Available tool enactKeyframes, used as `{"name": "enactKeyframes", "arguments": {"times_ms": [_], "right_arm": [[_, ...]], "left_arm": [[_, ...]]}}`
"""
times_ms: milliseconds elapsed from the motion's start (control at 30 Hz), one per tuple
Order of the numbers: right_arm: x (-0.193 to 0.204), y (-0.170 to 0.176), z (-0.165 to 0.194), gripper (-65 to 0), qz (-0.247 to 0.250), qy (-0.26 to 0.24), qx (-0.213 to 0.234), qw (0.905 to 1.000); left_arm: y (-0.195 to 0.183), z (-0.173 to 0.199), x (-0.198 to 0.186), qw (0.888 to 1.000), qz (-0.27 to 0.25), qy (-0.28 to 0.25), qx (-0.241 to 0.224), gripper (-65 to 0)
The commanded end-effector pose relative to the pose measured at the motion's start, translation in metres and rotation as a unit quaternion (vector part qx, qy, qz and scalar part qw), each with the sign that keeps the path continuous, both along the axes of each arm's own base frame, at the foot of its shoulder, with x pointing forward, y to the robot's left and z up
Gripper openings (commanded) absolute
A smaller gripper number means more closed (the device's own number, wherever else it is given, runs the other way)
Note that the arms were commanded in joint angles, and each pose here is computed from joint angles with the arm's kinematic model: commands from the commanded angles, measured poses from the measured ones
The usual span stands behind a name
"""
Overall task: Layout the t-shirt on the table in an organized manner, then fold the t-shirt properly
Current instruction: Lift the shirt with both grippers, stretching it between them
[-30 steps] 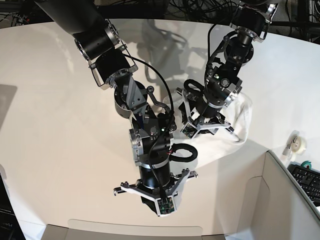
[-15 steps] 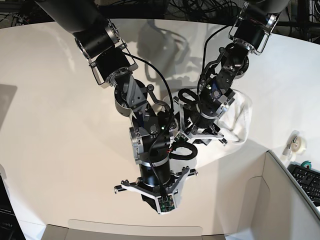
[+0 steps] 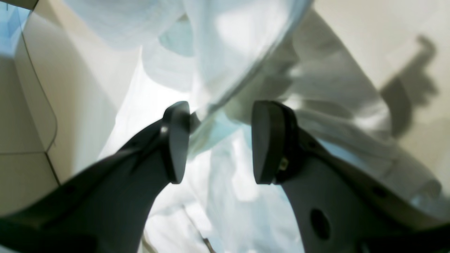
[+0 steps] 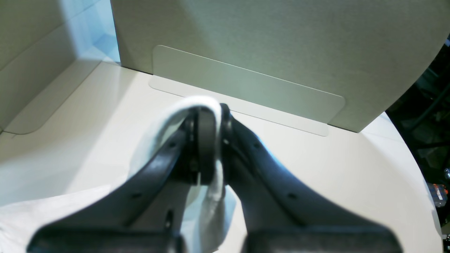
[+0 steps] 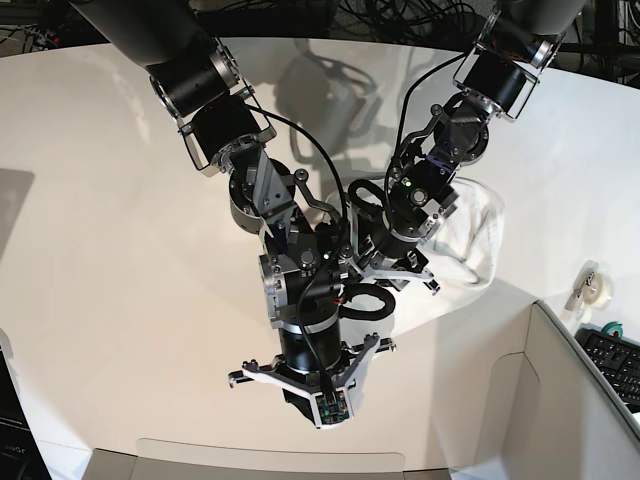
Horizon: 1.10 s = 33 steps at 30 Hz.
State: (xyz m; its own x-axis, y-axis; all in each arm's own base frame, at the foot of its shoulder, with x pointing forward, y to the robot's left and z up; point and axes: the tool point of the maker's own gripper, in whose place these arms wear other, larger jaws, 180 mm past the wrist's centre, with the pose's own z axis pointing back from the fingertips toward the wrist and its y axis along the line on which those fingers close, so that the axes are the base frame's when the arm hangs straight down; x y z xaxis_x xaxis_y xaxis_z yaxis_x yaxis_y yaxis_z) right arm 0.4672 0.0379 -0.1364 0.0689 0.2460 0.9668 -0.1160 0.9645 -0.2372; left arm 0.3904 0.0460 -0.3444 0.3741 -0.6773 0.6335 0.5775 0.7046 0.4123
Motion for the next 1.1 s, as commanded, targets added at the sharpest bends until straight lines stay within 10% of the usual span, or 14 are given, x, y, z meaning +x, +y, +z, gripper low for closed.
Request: {"name": "enactKeyframes", "arguments": {"times_ms": [0,333,533,1067], "right_arm": [[0.001,0.003,0.03,-65.0,0.003,-0.044,0.009,0.999],[0.001,0.003,0.03,-65.0,0.003,-0.044,0.009,0.999],[0.001,0.002,0.03,-65.0,0.001,-0.044,0.009,0.999],[0.0,-0.015,-0.004,-65.0,-0.015,-0.008,-0.002,0.9998]], "left_arm": [[-0.004,0.019,0.014,0.999,-0.006,-0.034,-0.011,-38.4],[-0.002,0.011,0.03,0.999,-0.003,-0.034,-0.013,-40.0],[0.0,0.011,0.03,0.999,-0.001,-0.034,-0.013,-65.0],[0.088,0.066,-0.02,0.989,0.087,-0.112,-0.043,-64.9]]}}
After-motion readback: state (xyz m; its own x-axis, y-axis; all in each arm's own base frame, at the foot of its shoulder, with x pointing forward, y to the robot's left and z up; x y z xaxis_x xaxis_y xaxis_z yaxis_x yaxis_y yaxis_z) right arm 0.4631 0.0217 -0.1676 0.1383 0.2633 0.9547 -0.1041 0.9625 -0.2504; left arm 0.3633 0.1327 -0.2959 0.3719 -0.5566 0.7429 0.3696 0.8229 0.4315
